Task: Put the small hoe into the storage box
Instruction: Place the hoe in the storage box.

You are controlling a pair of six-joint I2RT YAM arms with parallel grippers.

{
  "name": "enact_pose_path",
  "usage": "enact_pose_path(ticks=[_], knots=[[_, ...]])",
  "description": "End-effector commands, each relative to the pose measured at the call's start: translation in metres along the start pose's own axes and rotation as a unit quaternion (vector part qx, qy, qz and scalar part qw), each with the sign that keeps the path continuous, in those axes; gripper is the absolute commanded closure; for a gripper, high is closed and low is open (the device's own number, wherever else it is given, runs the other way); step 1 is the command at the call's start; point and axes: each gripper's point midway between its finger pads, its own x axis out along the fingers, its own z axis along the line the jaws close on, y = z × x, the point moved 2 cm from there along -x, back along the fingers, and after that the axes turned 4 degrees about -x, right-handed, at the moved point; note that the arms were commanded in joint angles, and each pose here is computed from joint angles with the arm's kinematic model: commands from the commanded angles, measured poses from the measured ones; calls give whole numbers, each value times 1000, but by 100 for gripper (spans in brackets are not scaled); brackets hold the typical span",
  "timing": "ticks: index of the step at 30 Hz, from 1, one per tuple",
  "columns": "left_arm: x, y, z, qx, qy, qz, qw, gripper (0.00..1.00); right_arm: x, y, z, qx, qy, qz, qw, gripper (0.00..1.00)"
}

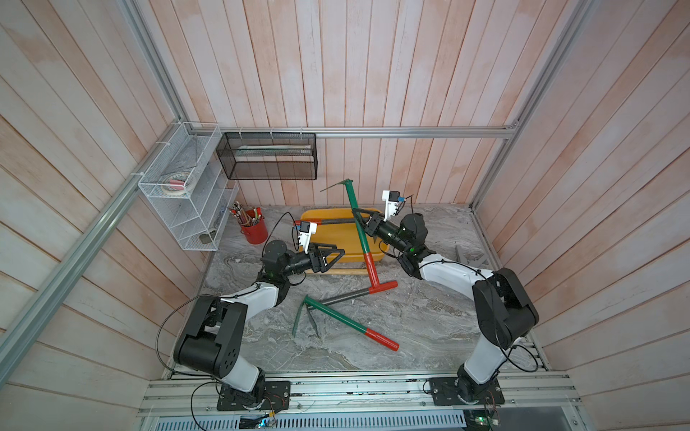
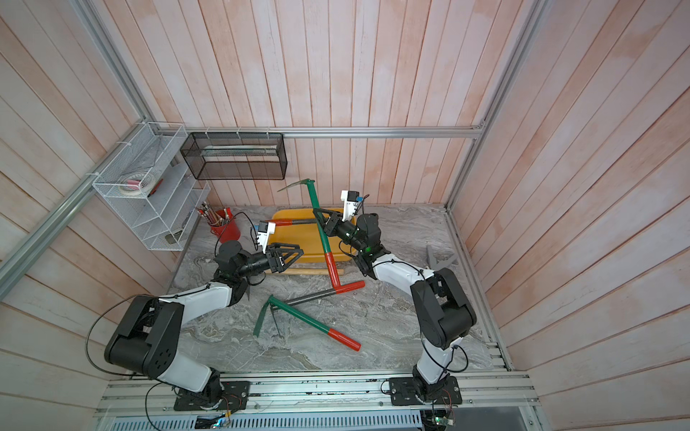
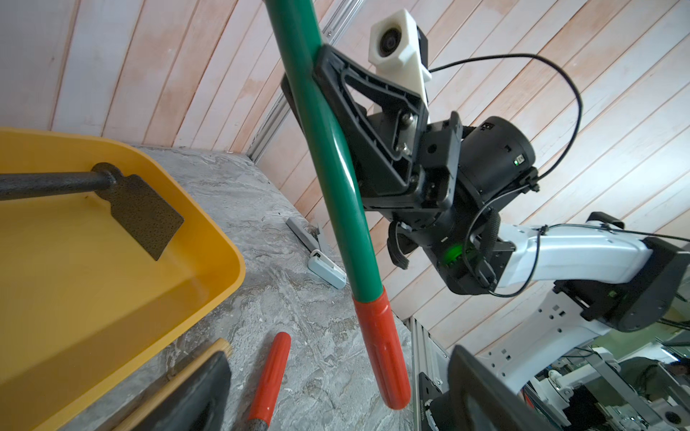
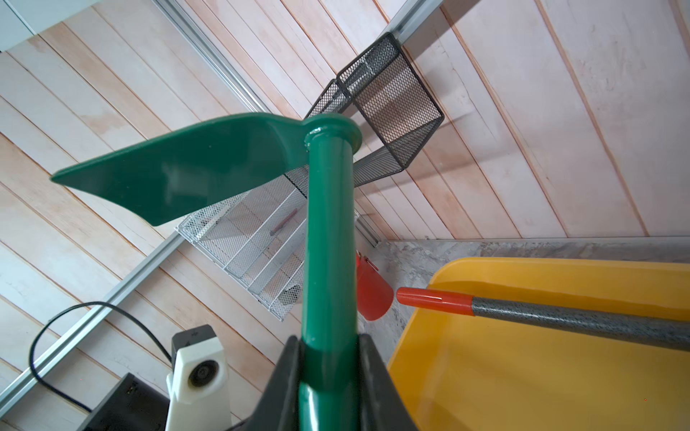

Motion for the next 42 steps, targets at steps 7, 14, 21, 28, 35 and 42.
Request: enact_pose_path(ticks=[7,14,21,28,35,42], knots=[[35,-14,0,17,21,-28,999,9,4,-39,44,-15,-97,-70,993,100],[48,-17,14,-4,32,-44,999,14,3,-40,47,-5,-109,-78,991,100],[55,-21,4,-14,67,-54,996,15,8,-33,42,7,-117,-78,990,100],[67,-14,-5,-21,89,-48,995,27,12,-34,42,8,-124,-83,989,100],[74,-7,-2,-31,96,-46,994,48,11,-35,44,8,-128,-85,988,100],[76,-9,-2,-26,94,-42,994,69,10,-36,46,9,-133,-85,987,100]])
